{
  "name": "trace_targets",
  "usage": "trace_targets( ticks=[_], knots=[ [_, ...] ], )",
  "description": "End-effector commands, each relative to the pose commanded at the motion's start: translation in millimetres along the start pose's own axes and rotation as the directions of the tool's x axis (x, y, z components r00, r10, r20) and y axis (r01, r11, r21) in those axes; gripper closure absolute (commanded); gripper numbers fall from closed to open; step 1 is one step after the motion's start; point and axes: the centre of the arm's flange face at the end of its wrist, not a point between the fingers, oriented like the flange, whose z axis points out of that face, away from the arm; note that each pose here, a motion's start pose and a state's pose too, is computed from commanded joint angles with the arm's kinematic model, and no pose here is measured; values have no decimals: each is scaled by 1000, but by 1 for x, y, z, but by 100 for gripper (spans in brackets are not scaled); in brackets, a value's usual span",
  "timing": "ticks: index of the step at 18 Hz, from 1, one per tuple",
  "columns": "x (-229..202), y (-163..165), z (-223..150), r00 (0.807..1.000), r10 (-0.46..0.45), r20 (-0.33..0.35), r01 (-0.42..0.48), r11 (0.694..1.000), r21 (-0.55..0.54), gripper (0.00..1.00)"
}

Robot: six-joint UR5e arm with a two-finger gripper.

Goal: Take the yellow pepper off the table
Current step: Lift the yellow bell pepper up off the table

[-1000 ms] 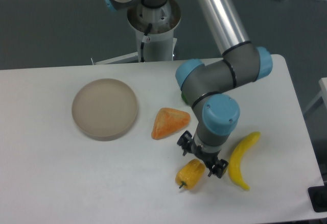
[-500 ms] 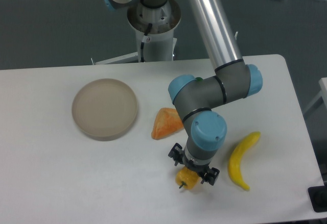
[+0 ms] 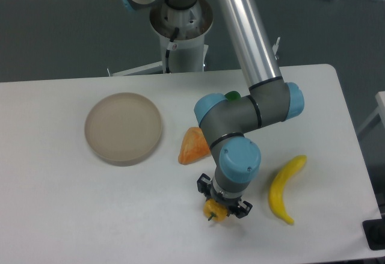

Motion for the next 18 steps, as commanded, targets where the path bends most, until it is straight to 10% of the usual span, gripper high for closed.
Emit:
trace_targets(
  ticks=[11,18],
  knots=[
    [-32,111,-113,991,131,-11,-132,991,-13,76],
    [-44,127,-83,978,210,-6,-210,971,-115,79]
  ],
)
